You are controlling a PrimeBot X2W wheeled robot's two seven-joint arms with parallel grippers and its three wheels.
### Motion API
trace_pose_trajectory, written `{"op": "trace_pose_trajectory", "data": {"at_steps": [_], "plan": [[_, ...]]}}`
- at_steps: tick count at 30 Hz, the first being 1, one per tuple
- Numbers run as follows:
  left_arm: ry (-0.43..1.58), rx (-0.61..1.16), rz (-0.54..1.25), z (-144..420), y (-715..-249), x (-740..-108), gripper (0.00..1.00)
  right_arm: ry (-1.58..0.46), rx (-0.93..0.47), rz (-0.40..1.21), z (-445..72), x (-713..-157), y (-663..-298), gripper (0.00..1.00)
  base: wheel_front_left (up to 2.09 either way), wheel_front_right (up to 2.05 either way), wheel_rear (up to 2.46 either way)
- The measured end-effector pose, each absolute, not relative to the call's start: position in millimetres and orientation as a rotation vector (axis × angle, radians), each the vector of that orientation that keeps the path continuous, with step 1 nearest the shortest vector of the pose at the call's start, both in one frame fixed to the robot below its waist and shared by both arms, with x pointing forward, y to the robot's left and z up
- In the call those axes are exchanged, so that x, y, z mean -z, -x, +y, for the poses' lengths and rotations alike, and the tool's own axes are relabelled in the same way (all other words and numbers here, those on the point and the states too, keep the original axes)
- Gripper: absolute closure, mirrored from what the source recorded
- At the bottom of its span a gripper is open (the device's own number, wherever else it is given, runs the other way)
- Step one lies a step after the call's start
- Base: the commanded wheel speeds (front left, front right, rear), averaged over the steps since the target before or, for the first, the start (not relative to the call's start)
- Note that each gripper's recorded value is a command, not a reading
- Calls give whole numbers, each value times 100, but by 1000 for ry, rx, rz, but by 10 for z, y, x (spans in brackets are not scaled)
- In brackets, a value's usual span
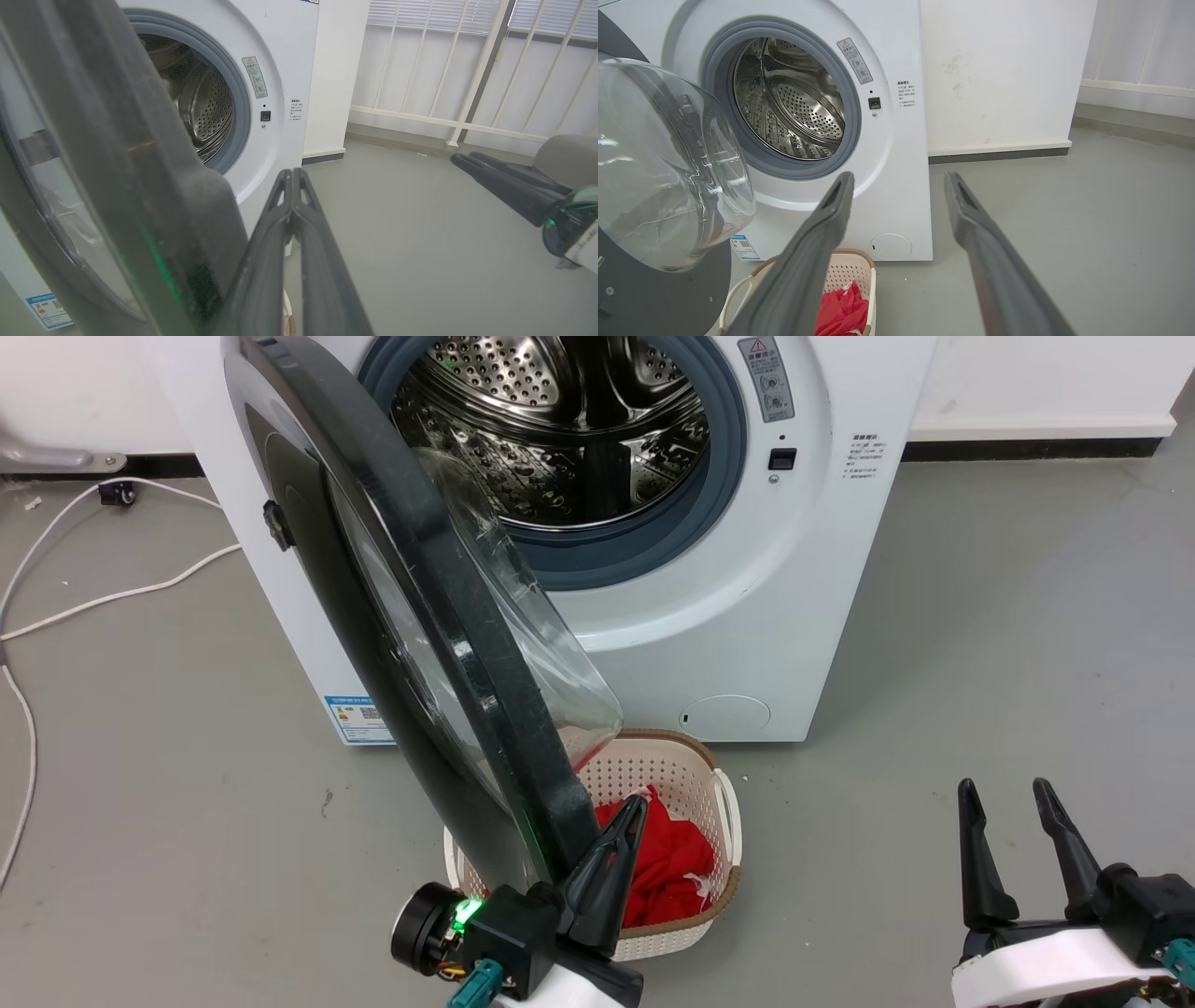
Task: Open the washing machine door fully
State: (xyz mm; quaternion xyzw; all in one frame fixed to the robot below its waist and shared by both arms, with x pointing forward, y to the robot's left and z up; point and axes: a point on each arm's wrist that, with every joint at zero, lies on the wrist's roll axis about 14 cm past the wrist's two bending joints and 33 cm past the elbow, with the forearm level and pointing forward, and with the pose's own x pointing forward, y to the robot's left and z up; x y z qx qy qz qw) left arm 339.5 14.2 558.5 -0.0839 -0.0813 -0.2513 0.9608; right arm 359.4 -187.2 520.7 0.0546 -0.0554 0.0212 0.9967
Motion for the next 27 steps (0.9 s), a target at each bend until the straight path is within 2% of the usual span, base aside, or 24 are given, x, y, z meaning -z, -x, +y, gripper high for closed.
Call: {"op": "trace_pose_trajectory", "data": {"at_steps": [27], "plan": [[174, 440, -114, 297, -3422, -5434, 100, -130, -64, -131, -1797, -5267, -3561, 0, 0, 0, 0]]}}
